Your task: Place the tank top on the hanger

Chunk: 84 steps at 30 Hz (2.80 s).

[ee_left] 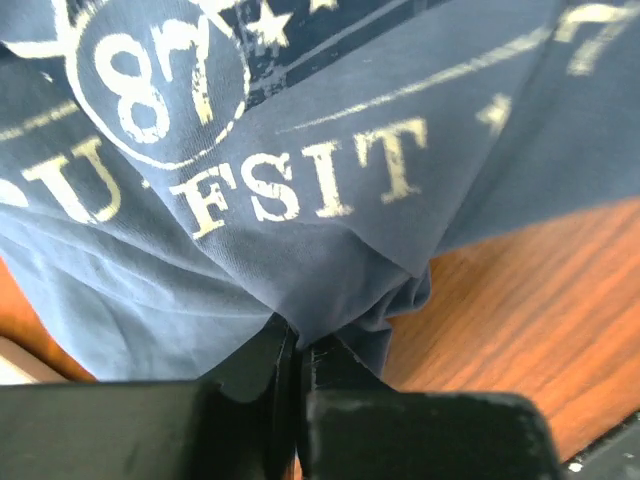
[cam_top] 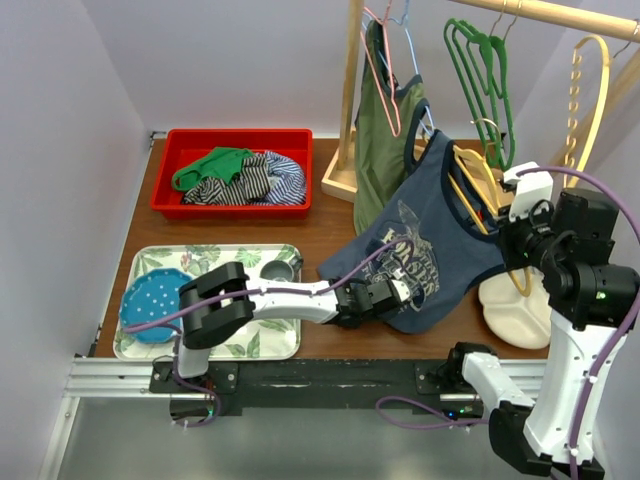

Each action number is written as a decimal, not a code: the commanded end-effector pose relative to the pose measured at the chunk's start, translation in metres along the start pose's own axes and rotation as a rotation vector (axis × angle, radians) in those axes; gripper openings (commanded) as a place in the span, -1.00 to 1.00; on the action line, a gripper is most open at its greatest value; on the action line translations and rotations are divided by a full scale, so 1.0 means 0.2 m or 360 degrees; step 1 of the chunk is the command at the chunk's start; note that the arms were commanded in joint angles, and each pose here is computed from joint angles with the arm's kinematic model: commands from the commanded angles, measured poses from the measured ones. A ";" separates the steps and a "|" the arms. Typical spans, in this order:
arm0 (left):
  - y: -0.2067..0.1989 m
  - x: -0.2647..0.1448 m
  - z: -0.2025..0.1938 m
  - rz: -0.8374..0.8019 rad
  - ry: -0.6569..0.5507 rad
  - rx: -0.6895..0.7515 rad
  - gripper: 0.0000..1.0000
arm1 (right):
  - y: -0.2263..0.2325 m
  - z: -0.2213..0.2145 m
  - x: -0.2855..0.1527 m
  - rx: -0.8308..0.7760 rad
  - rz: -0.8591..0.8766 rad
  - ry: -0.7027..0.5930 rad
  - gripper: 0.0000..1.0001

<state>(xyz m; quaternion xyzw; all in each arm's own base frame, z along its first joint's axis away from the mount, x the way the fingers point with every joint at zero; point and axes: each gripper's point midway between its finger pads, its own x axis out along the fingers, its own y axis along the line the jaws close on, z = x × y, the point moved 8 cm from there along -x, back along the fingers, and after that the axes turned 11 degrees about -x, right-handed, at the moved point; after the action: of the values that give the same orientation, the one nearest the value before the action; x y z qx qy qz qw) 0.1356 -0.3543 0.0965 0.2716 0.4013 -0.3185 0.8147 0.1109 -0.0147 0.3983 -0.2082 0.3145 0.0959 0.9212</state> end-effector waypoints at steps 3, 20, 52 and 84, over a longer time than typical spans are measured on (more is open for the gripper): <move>-0.08 -0.23 0.32 -0.0394 -0.0391 -0.0138 -1.00 | -0.03 0.03 -0.01 0.0017 -0.0095 -0.0085 -1.00; -0.07 -0.60 1.09 -0.1252 -0.1235 -0.0317 -1.00 | -0.11 0.11 0.03 0.0056 -0.0207 -0.0109 -1.00; 0.66 -1.07 0.05 -0.0503 -0.1278 -0.0590 1.00 | -0.25 0.54 0.22 0.0292 0.0045 -0.0327 -1.00; 0.73 -1.20 -0.02 -0.0419 -0.1361 -0.0688 1.00 | -0.23 0.74 0.30 0.0228 -0.0083 -0.0382 -1.00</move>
<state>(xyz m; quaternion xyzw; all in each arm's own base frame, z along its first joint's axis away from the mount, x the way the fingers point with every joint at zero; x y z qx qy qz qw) 0.1276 -0.1867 0.3083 -0.0899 0.1376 -0.4120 0.8963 0.2378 0.0123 0.4520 -0.1567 0.2822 0.1133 0.9397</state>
